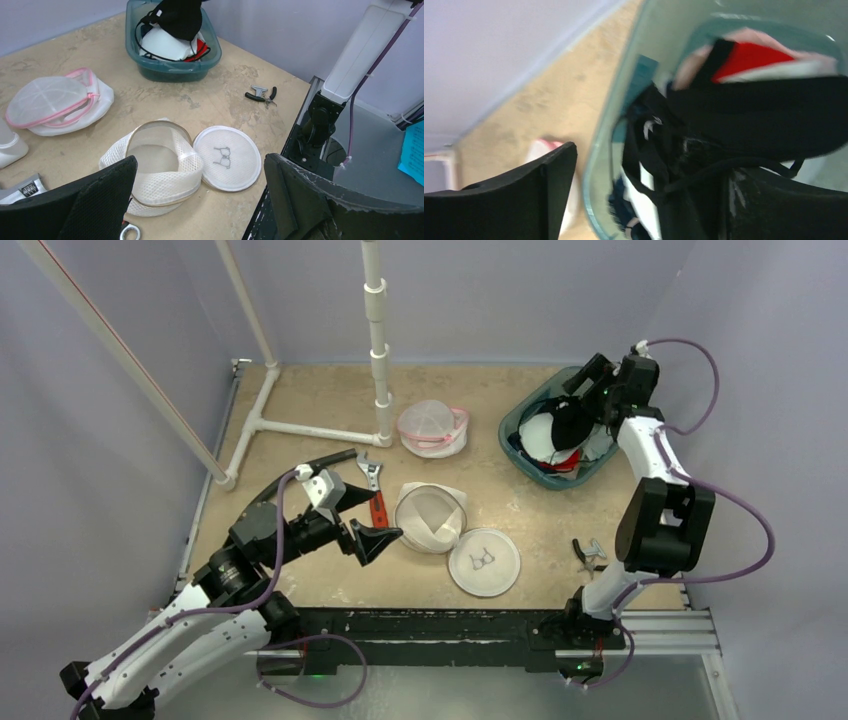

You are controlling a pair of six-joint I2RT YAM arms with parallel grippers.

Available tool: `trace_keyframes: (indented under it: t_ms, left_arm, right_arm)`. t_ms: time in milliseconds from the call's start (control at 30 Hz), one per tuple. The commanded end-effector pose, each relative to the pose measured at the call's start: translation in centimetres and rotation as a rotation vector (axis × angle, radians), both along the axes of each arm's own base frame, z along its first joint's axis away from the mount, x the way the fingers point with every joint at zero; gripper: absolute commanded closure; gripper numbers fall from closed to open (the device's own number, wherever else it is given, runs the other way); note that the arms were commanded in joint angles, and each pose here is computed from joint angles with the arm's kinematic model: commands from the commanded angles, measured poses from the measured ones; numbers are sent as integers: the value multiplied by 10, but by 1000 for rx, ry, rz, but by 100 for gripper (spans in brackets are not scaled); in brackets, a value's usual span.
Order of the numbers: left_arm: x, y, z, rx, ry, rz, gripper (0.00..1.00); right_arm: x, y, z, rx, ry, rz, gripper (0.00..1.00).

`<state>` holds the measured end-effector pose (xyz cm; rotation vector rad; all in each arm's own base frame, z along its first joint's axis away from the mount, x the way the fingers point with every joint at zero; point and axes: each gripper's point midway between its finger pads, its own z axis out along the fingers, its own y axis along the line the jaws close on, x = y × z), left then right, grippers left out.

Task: Unzip the laundry bag and remove the bra
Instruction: Place the bra in the bin.

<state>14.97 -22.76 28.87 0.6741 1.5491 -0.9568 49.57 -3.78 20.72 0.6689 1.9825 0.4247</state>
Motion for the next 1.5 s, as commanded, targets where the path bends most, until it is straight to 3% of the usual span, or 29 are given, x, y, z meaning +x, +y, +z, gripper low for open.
trace_keyframes:
  t_ms: [0,333,533,867,933,1067,1200,1300,1467]
  left_arm:
    - [-3,-4,6,-24,0,-21,4]
    - [-4,-6,-2,-7,35,-29,4]
    - [-8,-6,0,-31,58,-41,4]
    - [-13,-5,-2,-57,75,-49,4]
    - [-12,-6,-3,-57,81,-47,4]
    - [-10,-8,-5,-51,94,-45,4]
    - [-9,-10,-7,-49,102,-47,4]
    - [-8,-12,-8,-46,108,-47,4]
    - [-6,-13,-11,-40,116,-46,4]
  right_arm:
    - [-27,-21,-35,-68,144,-102,2]
    - [-68,-30,-29,-110,264,-173,2]
    - [-87,-13,-18,14,122,-188,4]
    - [-85,6,-32,51,86,-81,22]
    - [-83,7,-36,55,92,-71,30]
    - [-78,10,-34,59,64,-52,58]
    - [-71,8,-25,46,49,-46,78]
    - [-67,10,-14,59,24,-36,99]
    - [-51,27,27,89,-106,77,100]
